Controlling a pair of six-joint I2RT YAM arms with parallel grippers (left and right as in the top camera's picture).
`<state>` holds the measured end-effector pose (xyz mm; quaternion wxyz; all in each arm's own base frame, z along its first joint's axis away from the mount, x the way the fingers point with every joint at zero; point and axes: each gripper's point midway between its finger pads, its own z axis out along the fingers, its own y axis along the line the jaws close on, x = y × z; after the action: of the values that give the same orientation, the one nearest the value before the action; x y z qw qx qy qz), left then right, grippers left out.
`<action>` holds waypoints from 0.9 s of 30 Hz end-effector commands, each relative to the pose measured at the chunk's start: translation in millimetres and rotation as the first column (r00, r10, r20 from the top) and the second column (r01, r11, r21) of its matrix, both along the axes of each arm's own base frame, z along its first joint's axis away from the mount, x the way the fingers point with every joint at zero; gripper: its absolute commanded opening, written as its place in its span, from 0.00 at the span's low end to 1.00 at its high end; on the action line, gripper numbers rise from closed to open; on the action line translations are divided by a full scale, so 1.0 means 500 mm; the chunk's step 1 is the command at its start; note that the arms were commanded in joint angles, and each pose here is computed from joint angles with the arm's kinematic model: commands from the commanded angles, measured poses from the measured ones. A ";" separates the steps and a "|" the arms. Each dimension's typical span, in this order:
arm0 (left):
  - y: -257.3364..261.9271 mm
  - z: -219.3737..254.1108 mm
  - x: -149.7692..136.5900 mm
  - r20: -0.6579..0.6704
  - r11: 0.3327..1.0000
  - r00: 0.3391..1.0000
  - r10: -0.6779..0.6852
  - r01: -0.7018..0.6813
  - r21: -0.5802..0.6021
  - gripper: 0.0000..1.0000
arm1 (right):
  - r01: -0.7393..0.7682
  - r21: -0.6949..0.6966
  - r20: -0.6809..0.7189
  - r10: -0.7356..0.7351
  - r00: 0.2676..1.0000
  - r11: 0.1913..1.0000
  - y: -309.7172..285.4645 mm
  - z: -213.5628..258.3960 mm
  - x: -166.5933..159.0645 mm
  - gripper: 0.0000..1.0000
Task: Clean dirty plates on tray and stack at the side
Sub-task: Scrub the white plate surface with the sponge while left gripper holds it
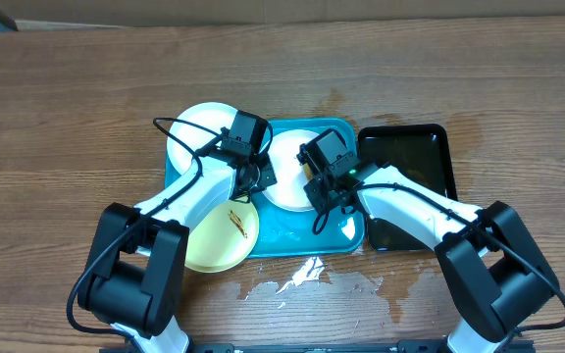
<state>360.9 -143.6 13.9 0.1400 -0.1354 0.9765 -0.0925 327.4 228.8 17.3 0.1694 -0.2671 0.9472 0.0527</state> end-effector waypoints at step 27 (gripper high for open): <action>-0.027 -0.012 -0.020 -0.015 0.979 0.979 -0.202 0.201 -0.014 0.04 | 0.090 -0.138 0.102 -0.076 0.992 0.986 -0.062 -0.030 0.051 0.04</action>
<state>358.2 -152.4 14.6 0.1356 -0.0683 0.9825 -0.1081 349.2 209.4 15.5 0.2063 -0.2497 0.9460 -0.0161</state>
